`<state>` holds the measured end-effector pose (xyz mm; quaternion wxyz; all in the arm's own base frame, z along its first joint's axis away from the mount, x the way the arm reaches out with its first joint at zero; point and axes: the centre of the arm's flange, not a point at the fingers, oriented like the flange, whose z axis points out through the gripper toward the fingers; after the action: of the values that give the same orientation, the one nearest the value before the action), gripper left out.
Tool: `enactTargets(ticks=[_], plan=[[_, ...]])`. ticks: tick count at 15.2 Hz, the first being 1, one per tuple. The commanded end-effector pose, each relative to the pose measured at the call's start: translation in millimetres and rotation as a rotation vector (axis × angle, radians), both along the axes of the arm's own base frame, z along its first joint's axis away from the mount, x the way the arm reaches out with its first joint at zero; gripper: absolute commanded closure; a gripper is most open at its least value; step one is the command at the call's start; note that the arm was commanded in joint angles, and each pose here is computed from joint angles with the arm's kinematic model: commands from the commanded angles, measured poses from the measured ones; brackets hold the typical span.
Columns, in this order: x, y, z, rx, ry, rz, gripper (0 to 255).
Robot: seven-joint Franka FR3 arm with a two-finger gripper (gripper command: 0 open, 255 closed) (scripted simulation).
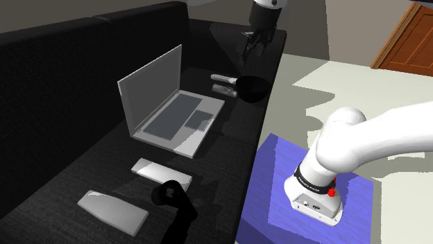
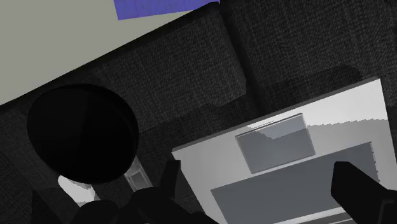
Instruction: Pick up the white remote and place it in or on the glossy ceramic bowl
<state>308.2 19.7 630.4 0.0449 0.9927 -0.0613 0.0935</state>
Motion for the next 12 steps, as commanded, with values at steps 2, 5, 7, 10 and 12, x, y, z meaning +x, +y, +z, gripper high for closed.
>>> enactTargets(ticks=[2,5,7,10,12], plan=[[7,-9,-8,0.002,0.004,0.012,0],[27,-37,-30,0.008,0.016,0.048,0],[41,-55,-46,0.012,0.024,0.072,0],[63,-81,-69,0.018,0.035,0.109,0],[78,-97,-85,0.023,0.043,0.133,0]])
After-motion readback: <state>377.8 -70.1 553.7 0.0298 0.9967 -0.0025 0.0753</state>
